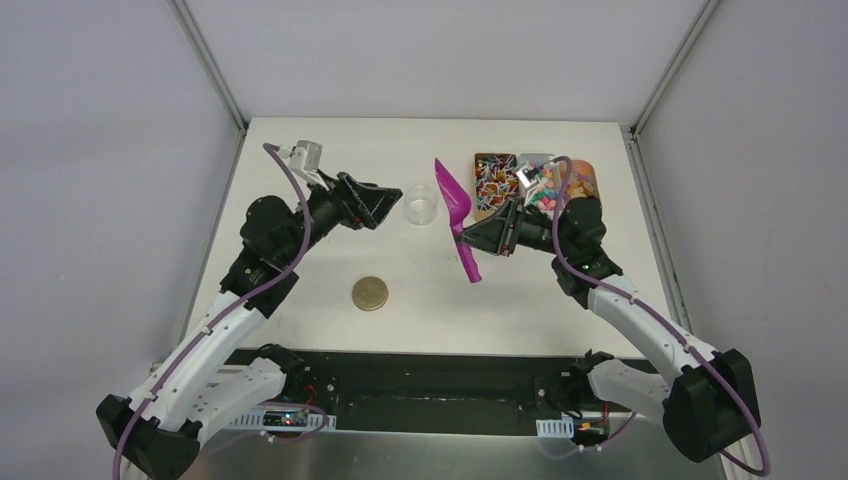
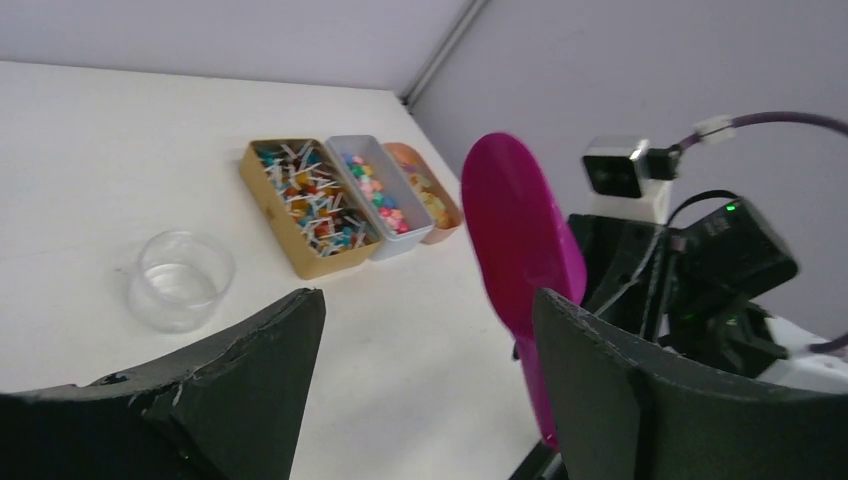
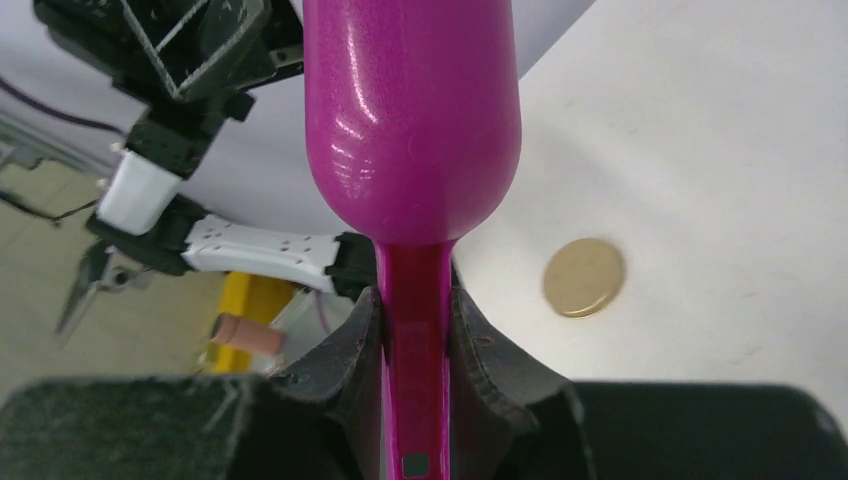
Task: Pack the candies
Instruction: Pick up the spatula from the center of the board, then adjust the spatula, then scoop the fake candies from the storage box.
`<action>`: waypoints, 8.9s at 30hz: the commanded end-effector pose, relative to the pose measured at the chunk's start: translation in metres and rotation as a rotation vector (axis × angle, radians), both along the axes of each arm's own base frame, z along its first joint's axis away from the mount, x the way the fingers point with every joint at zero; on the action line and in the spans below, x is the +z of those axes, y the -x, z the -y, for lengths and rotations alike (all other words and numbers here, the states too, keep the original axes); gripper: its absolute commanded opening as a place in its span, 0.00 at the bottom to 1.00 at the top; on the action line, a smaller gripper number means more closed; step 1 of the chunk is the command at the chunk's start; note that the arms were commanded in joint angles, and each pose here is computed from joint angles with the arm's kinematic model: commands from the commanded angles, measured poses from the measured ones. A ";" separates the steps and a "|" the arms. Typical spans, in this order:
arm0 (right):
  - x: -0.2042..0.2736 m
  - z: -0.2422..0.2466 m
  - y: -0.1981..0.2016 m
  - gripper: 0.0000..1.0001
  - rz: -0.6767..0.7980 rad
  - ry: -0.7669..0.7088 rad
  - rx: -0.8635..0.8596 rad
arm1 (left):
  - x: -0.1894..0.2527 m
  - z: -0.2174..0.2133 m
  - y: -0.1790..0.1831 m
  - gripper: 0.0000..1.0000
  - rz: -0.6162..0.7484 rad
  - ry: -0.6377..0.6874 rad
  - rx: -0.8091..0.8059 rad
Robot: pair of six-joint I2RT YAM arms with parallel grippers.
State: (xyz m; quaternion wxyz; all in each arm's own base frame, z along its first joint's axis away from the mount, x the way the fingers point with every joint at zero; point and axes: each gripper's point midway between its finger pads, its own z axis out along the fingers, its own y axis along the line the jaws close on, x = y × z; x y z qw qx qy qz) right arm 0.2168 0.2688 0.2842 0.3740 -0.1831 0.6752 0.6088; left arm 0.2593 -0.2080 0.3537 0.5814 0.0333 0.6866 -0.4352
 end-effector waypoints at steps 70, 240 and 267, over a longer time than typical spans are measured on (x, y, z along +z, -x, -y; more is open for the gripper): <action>0.055 -0.002 0.040 0.75 1.160 0.141 -0.141 | -0.087 -0.009 0.003 0.00 -1.119 0.553 0.301; -0.155 0.126 -0.186 0.00 0.388 0.815 -0.915 | -0.080 -0.125 0.003 0.99 -0.008 -0.460 0.455; -0.076 0.130 -0.134 0.00 0.840 0.659 -0.873 | -0.073 -0.138 0.006 0.99 -0.006 -0.449 0.524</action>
